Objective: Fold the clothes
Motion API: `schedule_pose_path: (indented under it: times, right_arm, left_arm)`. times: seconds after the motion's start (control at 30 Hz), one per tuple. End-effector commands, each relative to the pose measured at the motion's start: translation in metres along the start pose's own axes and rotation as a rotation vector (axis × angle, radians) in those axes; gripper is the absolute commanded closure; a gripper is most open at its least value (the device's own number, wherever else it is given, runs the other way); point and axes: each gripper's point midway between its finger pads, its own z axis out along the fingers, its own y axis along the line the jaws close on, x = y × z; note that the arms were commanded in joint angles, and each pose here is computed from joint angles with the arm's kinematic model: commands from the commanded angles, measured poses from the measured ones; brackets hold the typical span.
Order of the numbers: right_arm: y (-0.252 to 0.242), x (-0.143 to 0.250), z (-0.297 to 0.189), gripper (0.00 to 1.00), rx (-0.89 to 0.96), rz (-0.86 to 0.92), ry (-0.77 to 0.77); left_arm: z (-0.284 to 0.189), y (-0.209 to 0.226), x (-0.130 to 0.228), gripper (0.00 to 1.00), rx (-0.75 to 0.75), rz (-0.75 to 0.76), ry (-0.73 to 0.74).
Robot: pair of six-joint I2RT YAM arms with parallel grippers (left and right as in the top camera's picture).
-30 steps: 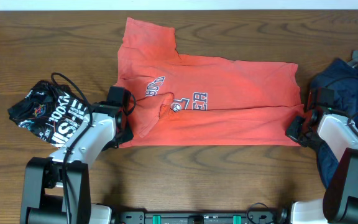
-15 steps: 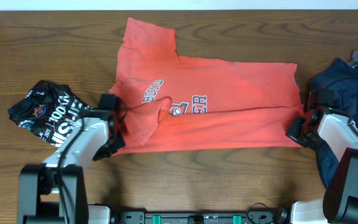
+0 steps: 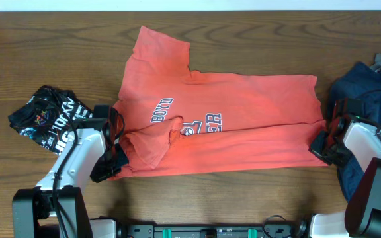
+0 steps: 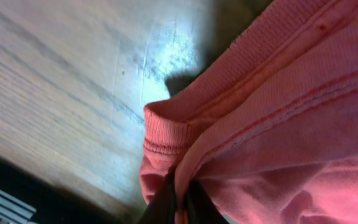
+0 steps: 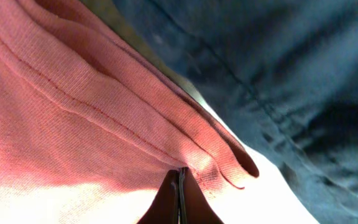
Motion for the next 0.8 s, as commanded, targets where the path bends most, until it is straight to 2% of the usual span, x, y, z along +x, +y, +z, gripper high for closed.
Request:
schedule_pose_path:
  times: [0.0, 0.03, 0.07, 0.1, 0.17, 0.2, 0.37, 0.5, 0.77]
  right_arm:
    - [-0.006, 0.025, 0.008, 0.98, -0.001, -0.023, 0.080]
    - [-0.003, 0.021, 0.002, 0.96, -0.025, -0.021, 0.060]
    - [0.000, 0.017, -0.007, 0.92, -0.049, -0.018, 0.038]
    - [0.004, 0.011, -0.015, 0.86, -0.073, -0.014, 0.014]
    - [0.011, -0.002, -0.034, 0.49, -0.125, -0.007, -0.050]
    - [0.014, -0.010, -0.044, 0.35, -0.148, -0.007, -0.089]
    - [0.033, -0.036, -0.088, 0.32, -0.283, -0.077, -0.238]
    - [0.058, -0.043, -0.105, 0.33, -0.412, -0.157, -0.295]
    - [0.070, -0.042, -0.109, 0.32, -0.452, -0.220, -0.308]
  left_arm:
    - [-0.010, -0.004, -0.005, 0.89, 0.034, 0.008, -0.032]
    - [-0.014, -0.006, -0.008, 0.83, 0.045, 0.006, -0.050]
    - [-0.019, -0.007, -0.012, 0.67, 0.059, 0.002, -0.071]
    - [-0.025, -0.009, -0.016, 0.56, 0.072, -0.001, -0.092]
    - [-0.039, -0.013, -0.026, 0.43, 0.103, -0.008, -0.143]
    - [-0.049, -0.016, -0.033, 0.34, 0.124, -0.009, -0.177]
    - [-0.094, -0.051, -0.065, 0.09, 0.300, 0.159, -0.335]
    - [-0.119, -0.073, -0.095, 0.00, 0.377, 0.221, -0.457]
    - [-0.130, -0.129, -0.158, 0.02, 0.454, 0.346, -0.509]
